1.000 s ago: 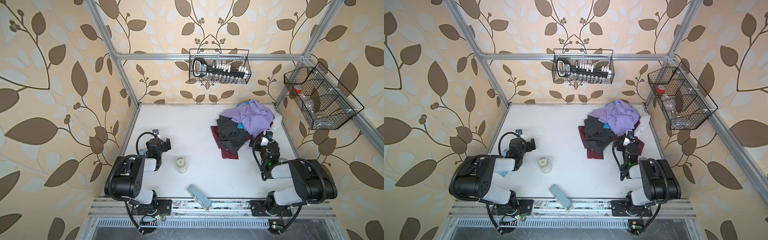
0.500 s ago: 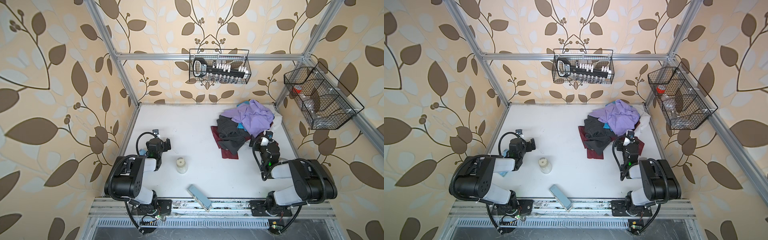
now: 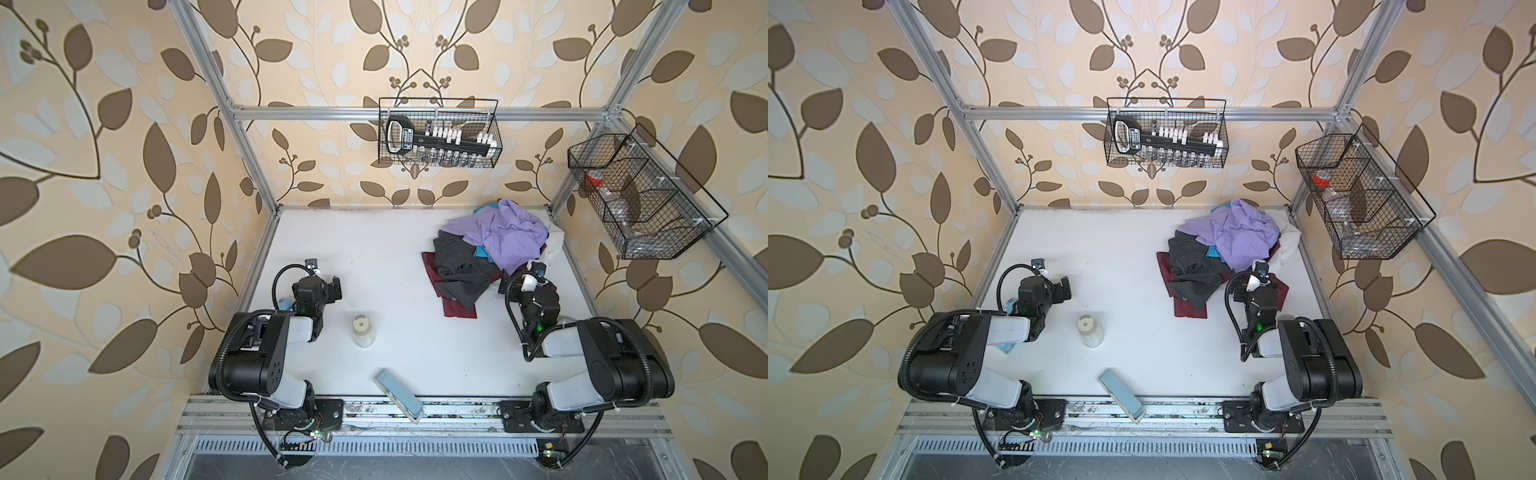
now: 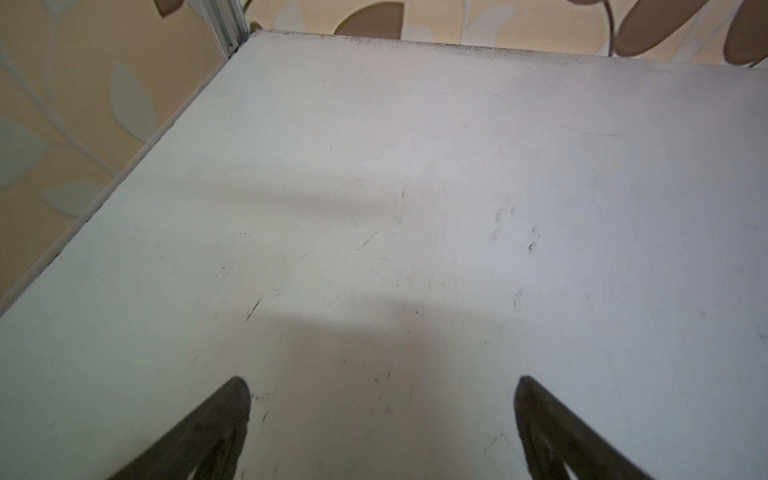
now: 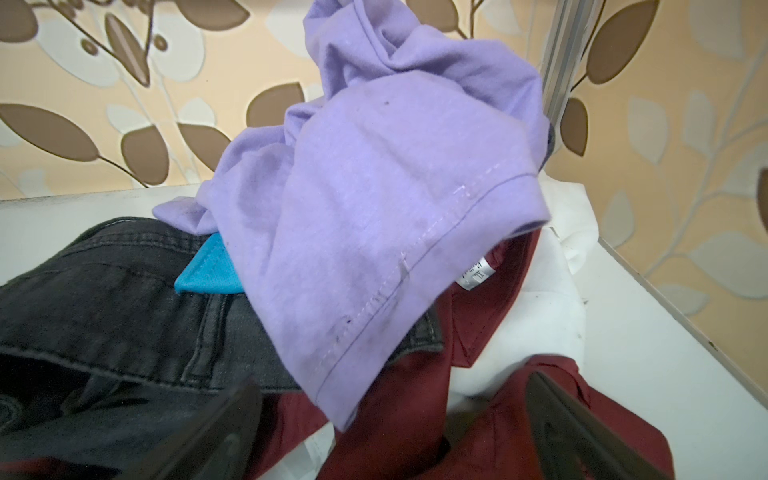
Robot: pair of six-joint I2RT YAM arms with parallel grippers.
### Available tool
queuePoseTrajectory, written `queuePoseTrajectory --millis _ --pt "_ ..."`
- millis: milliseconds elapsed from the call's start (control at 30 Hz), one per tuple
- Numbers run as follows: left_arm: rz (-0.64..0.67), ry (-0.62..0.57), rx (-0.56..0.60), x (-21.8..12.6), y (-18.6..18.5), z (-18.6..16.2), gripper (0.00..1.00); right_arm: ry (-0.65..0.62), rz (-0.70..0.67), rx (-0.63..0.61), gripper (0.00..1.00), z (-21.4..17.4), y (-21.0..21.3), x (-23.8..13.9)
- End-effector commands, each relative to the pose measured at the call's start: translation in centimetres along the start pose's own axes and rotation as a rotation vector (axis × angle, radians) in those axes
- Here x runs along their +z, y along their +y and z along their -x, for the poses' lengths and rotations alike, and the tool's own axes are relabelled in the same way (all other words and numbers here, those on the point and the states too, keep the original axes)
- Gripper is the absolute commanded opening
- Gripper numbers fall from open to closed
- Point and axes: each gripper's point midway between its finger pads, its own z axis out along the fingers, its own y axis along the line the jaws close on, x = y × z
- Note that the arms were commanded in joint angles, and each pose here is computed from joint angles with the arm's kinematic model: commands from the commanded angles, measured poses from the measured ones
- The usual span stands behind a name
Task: Pick out a specific cloth from the pile
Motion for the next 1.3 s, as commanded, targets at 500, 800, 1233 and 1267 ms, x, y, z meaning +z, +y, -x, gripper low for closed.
queuePoseTrajectory --millis 500,800,1233,1267 --pt "0.002 -0.040 -0.021 0.1 -0.1 1.4 0.99 -0.009 0.005 0.011 1.00 0.2 0.0 0.1" --pt "0.065 -0.023 -0.044 -1.2 0.8 4.2 0.98 0.024 -0.034 -0.014 1.00 2.2 0.3 -0.1" --pt "-0.437 -0.081 -0.091 -10.0 -8.8 12.7 0.99 -0.033 0.103 0.124 1.00 11.0 3.8 -5.8" --pt "-0.499 -0.072 -0.070 -10.9 -10.0 12.8 0.99 -0.028 0.142 0.115 1.00 11.6 4.8 -6.0"
